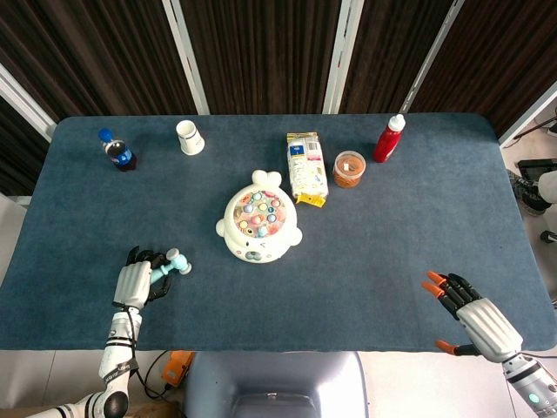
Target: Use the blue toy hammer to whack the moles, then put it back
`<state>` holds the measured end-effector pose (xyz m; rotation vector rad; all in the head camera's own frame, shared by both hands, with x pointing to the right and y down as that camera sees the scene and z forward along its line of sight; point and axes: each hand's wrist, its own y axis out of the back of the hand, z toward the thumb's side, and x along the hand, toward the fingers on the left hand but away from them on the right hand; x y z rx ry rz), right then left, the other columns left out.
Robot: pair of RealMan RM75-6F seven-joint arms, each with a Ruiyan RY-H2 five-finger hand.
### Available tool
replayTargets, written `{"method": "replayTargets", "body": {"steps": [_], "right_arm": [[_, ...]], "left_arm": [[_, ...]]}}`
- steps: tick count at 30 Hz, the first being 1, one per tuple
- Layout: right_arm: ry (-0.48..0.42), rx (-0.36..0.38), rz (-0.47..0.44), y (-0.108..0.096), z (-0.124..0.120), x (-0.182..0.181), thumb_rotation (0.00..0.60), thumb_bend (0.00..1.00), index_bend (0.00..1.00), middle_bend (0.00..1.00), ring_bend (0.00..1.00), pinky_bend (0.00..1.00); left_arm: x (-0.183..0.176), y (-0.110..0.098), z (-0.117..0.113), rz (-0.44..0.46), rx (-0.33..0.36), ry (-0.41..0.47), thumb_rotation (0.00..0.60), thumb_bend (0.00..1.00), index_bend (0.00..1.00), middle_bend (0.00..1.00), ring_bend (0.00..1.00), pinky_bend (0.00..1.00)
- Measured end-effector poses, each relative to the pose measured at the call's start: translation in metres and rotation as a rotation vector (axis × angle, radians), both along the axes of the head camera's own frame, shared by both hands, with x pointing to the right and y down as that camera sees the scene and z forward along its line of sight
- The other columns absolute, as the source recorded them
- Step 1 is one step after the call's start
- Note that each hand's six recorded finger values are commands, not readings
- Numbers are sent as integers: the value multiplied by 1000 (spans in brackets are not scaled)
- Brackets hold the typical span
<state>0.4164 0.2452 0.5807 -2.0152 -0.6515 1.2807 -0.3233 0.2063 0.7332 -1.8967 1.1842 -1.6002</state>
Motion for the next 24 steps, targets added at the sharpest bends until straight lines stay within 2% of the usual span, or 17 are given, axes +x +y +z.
{"method": "replayTargets", "body": {"steps": [24], "right_arm": [[-3, 5, 1, 0, -2, 1, 600, 88, 0, 0, 0, 33]], "left_arm": [[9, 0, 1, 33, -15, -1, 600, 412, 387, 417, 195, 0]]}}
